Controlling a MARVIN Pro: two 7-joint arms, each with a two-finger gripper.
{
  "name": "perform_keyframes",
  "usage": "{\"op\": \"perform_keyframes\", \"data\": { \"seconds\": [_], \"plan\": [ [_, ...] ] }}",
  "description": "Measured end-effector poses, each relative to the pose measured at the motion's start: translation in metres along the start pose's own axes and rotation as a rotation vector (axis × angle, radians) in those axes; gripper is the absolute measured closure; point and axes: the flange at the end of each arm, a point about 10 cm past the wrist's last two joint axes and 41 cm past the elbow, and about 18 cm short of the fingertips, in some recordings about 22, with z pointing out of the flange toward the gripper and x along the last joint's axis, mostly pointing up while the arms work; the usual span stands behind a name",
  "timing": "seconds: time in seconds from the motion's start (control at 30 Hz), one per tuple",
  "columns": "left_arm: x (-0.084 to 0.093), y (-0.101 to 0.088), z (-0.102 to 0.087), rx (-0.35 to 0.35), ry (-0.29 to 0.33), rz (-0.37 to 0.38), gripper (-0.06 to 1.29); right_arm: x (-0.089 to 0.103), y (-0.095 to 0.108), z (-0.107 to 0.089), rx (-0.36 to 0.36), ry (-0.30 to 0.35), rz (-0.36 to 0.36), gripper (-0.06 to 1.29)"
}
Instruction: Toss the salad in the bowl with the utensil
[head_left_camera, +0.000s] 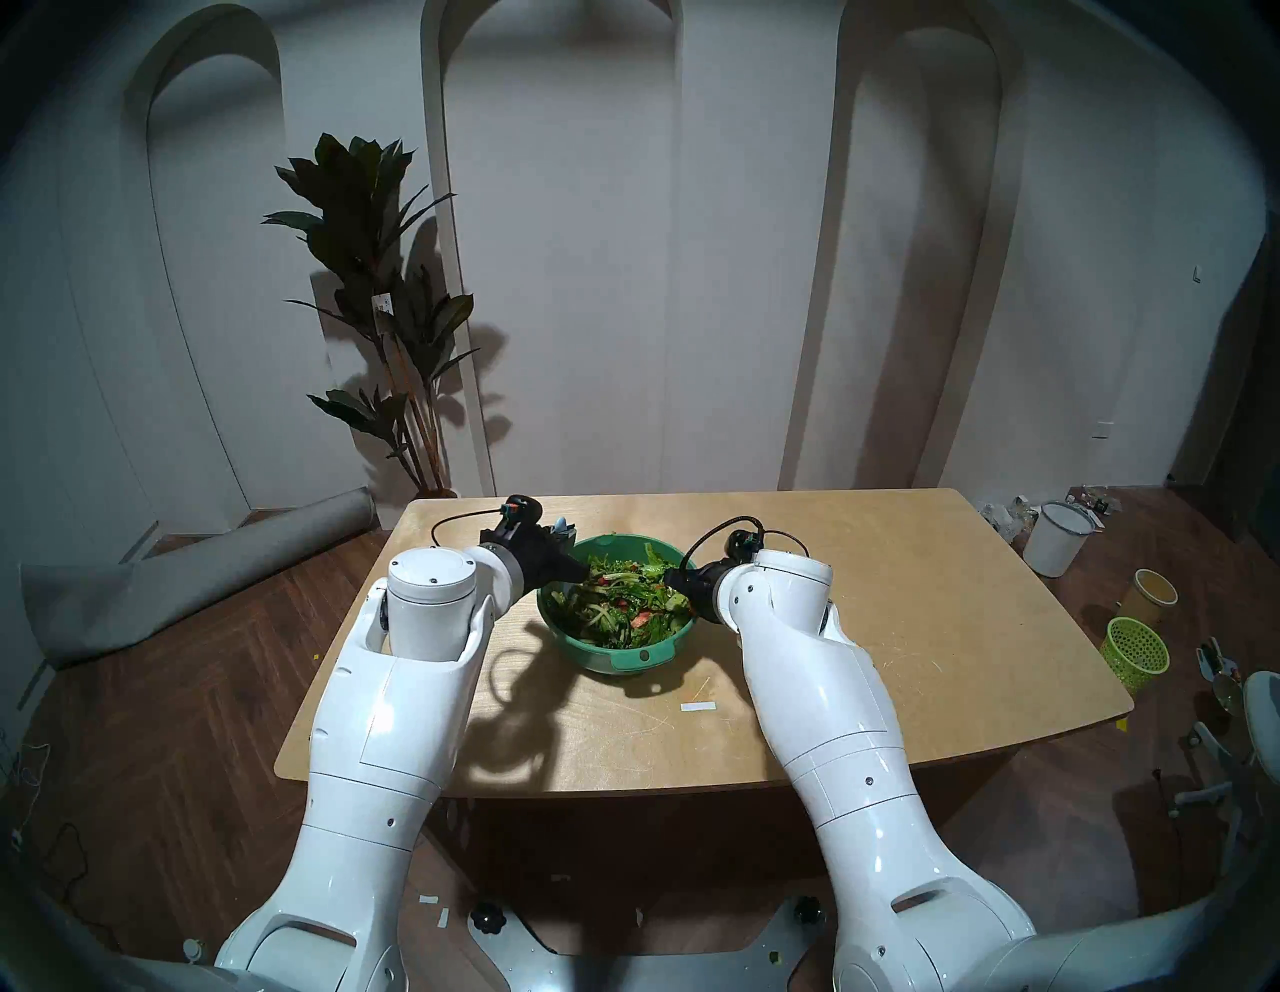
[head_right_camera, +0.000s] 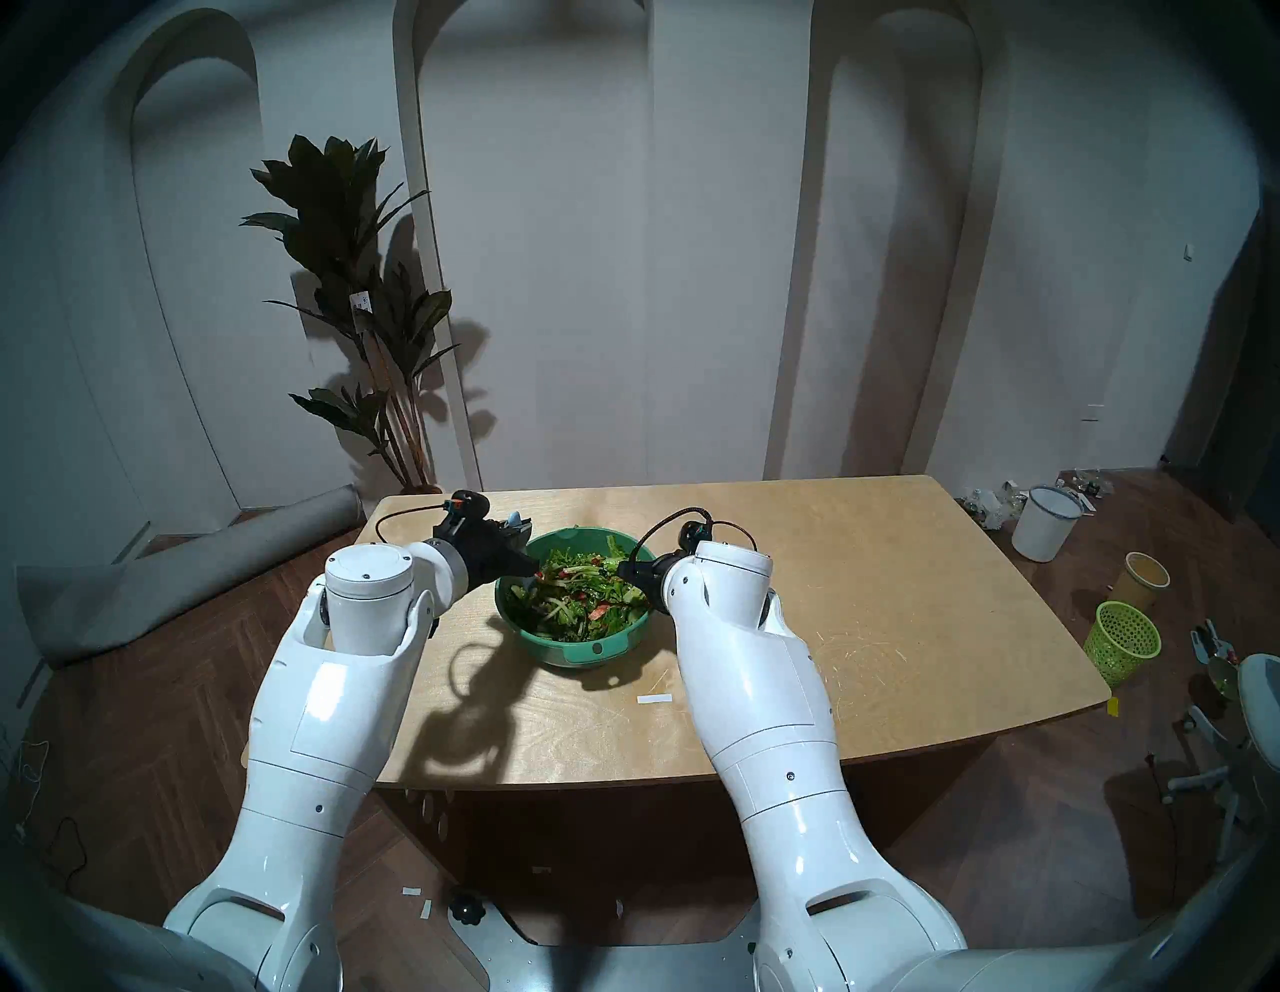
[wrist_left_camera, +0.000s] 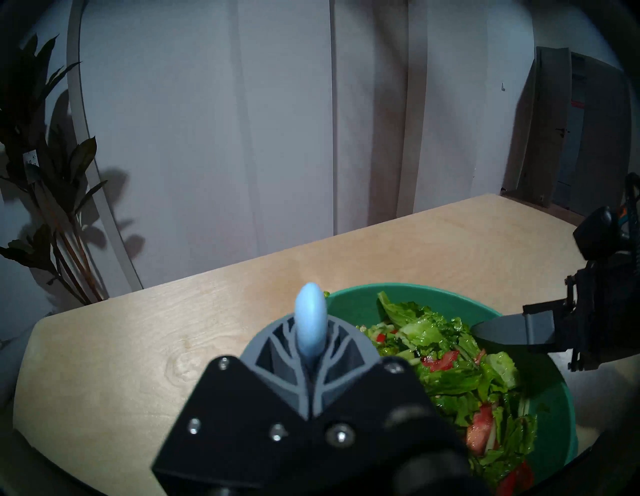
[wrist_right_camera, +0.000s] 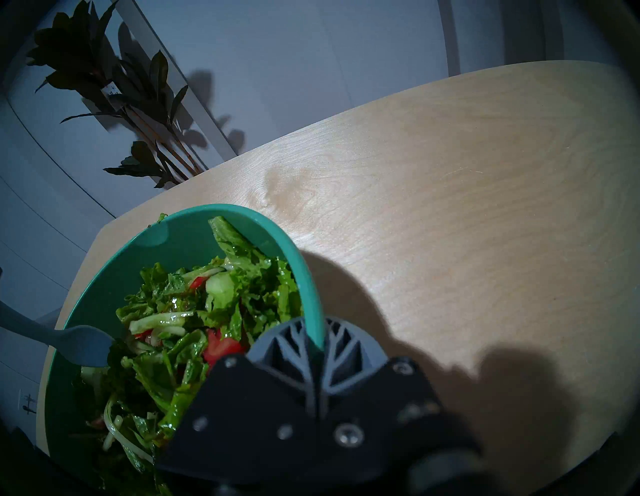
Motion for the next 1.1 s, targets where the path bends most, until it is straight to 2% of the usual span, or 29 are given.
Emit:
{"op": "perform_keyframes", "data": {
  "seconds": [0.27,0.7,1.1],
  "plan": [
    [0.010,0.014,-0.016,-0.025,-0.008,-0.065,1.26,0.000,0.000,0.000,0.000,0.000,0.000,1.26],
    [0.017,0.037,-0.042,0.006,-0.043,-0.161,1.26,0.000,0.000,0.000,0.000,0.000,0.000,1.26],
    [0.000,0.053,-0.036,-0.047,-0.038,-0.238,1.26,0.000,0.000,0.000,0.000,0.000,0.000,1.26]
  ]
}}
